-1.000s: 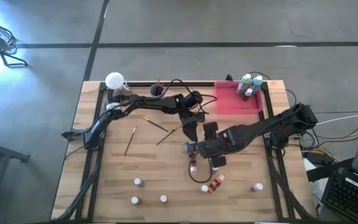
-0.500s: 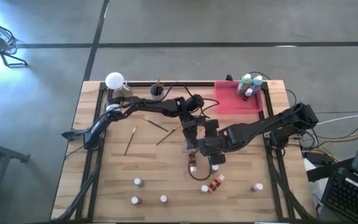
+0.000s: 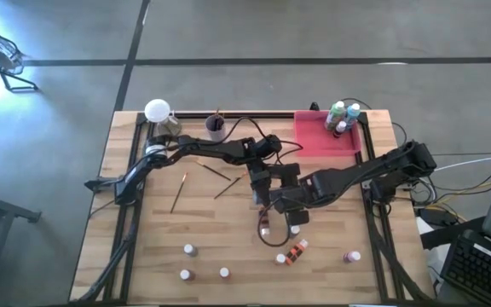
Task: Pick & Place Paint Supplies
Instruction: Put the large black paint bottle into the pink bin
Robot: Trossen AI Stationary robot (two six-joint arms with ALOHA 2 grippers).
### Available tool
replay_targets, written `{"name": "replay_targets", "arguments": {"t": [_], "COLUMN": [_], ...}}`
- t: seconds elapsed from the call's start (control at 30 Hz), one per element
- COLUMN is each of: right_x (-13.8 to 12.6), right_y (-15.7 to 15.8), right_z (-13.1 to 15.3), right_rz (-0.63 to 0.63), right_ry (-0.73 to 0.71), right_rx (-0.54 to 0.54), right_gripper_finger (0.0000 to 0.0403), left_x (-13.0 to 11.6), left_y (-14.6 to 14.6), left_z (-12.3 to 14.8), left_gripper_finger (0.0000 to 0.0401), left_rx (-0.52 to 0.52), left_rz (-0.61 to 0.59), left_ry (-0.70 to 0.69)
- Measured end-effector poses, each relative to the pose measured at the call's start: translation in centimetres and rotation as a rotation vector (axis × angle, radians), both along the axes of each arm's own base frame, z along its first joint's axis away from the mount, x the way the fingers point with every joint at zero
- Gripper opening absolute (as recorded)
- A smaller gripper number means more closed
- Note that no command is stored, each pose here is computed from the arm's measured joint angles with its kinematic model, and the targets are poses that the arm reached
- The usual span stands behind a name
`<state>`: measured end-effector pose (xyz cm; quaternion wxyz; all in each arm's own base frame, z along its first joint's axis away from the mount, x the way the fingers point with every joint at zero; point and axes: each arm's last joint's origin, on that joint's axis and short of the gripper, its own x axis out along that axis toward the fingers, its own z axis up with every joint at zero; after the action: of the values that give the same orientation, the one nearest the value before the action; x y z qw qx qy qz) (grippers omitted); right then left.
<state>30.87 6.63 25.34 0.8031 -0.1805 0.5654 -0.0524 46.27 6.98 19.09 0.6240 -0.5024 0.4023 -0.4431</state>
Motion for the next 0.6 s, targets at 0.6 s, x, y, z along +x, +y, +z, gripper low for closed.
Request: {"name": "replay_targets", "arguments": {"t": [0.6], "right_x": [-0.04], "right_y": [0.02], "right_z": [0.11], "right_rz": [-0.002], "right_ry": [-0.005], "right_rx": [0.004], "right_gripper_finger": [0.0206], "left_x": [-0.05], "left_y": [0.33], "left_z": [0.02], "left_gripper_finger": [0.0238], "left_rx": [-0.001], "left_rz": [0.008], "left_ry": [0.007]}}
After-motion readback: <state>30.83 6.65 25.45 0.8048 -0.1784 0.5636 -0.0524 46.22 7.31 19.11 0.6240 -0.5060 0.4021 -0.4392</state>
